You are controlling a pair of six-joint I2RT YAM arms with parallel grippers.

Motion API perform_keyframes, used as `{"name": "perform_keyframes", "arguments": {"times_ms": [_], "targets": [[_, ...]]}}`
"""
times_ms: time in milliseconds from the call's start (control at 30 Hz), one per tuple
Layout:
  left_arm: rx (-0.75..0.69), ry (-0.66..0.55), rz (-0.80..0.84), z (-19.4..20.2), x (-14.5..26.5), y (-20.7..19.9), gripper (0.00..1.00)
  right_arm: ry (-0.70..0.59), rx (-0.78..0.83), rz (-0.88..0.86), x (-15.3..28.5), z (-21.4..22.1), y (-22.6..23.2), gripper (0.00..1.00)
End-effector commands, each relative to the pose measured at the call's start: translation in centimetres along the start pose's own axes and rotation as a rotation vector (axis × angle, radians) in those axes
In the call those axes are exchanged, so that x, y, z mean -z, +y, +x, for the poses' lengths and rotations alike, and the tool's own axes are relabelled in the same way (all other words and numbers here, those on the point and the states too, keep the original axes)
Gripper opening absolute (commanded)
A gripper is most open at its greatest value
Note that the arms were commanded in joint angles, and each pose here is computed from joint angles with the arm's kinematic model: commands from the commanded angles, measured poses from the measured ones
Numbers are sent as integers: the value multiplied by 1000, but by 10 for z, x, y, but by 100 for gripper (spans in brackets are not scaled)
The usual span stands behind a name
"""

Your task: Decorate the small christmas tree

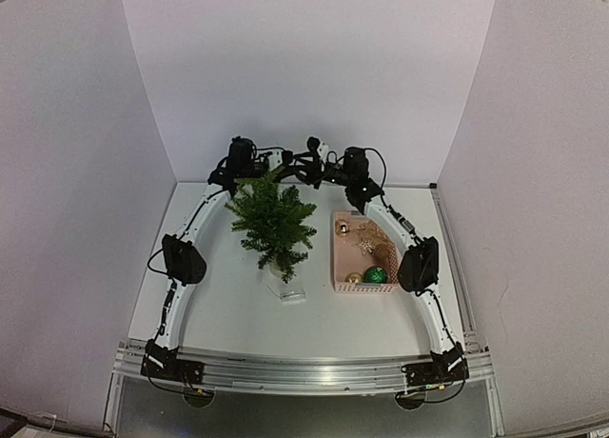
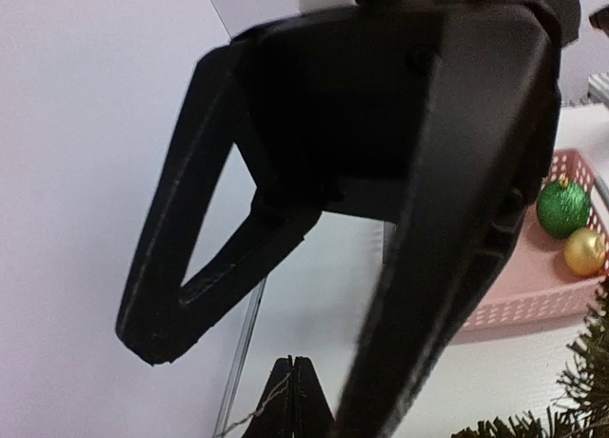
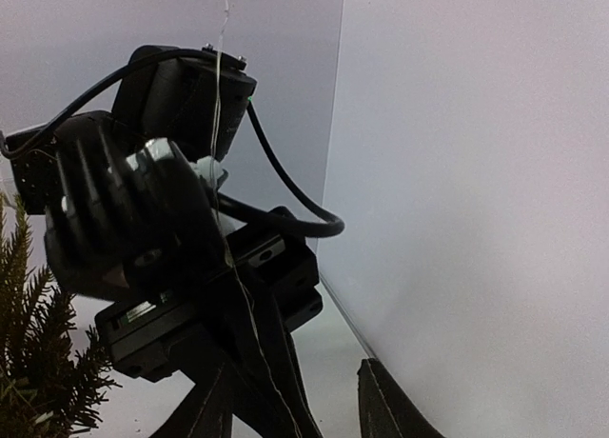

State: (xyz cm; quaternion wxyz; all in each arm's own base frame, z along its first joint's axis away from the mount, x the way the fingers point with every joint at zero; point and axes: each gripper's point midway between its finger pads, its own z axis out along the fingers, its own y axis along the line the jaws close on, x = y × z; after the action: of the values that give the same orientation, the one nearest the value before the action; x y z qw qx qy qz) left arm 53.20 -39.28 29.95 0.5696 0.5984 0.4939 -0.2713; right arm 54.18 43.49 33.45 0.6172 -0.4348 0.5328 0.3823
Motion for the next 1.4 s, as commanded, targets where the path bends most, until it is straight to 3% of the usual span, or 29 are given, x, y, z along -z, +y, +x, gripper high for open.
{"name": "perform_keyframes", "arguments": {"times_ms": [0, 167, 433, 500, 533, 800, 933, 1367], "targets": [[-184, 22, 13, -27, 9, -9, 0, -57, 72, -7, 8, -52, 10, 40], [-216, 43, 6, -24, 8, -9, 0, -55, 85, -12, 7, -50, 10, 28], [-227, 61, -7, -23, 6, -9, 0, -27, 85, -52, 8, -45, 19, 19], [-231, 61, -13, -23, 6, -8, 0, -25, 75, -58, 8, -44, 20, 11], [-233, 60, -16, -23, 6, -7, 0, -24, 68, -59, 8, -44, 20, 1], [-242, 56, -36, -29, 9, -3, 1, -98, -43, 73, 23, -72, -11, 0], [-251, 70, -63, -28, 10, 2, 11, -184, -141, 124, 43, -94, -33, 0], [-263, 104, -176, -39, 38, 30, 52, -190, -264, 290, 84, -104, -58, 0]]}}
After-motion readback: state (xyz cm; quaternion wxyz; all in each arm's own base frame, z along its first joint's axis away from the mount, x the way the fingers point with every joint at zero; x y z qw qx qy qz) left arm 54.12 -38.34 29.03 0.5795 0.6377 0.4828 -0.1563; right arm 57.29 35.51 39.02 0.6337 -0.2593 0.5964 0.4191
